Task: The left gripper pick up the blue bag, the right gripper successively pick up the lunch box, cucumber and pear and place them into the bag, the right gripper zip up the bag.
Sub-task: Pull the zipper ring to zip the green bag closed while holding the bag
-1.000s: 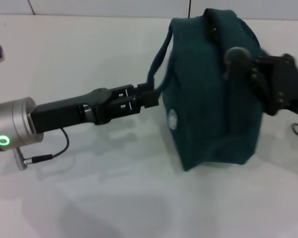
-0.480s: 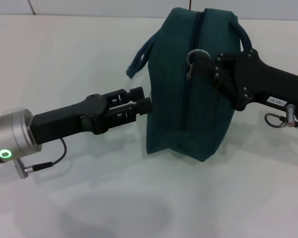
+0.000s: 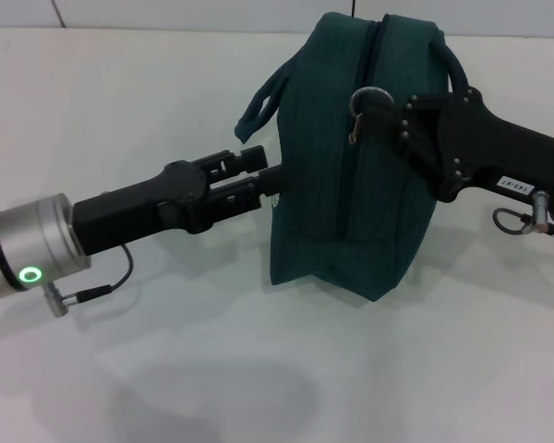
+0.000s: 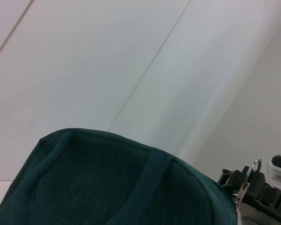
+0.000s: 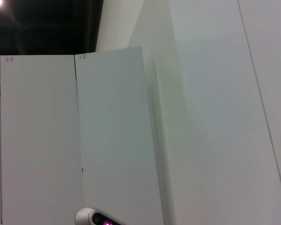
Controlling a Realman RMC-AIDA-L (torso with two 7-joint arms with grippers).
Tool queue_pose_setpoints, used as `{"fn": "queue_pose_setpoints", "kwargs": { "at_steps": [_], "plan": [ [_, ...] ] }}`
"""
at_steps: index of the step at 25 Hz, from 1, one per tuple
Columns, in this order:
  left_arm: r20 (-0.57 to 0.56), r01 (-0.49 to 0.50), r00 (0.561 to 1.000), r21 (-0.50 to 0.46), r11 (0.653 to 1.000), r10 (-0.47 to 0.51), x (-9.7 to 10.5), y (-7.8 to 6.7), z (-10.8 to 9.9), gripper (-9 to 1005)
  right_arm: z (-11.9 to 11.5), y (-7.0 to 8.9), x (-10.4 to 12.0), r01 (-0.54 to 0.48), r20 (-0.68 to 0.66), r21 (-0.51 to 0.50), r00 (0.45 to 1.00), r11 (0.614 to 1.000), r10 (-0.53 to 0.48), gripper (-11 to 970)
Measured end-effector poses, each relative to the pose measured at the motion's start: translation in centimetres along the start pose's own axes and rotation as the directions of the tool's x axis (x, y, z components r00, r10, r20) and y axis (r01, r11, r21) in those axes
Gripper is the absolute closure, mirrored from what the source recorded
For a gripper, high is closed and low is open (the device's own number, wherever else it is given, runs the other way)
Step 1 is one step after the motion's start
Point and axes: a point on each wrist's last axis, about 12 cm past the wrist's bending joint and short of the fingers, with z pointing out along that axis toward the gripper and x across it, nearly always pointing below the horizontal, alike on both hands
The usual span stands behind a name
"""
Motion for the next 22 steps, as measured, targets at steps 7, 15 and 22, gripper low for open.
{"fn": "queue_pose_setpoints", "kwargs": {
  "at_steps": [7,15,22],
  "plan": [
    [-0.023,-0.023,0.999,0.043,0.999,0.024,-0.1,-0.1,1.3,468,0.0,0.0,0.0,0.001,0.002,0.002,1.0,1.0,-0.001,954],
    [-0.047,-0.045,0.998,0.026,0.999,0.046,0.1,0.5,2.9,489,0.2,-0.1,-0.1,0.003,0.002,-0.003,1.0,1.0,-0.003,954],
    [-0.047,-0.082,0.995,0.035,0.996,0.084,0.1,0.5,3.3,507,0.1,-0.1,-0.2,0.002,0.013,0.005,1.0,1.0,-0.002,954]
  ]
}}
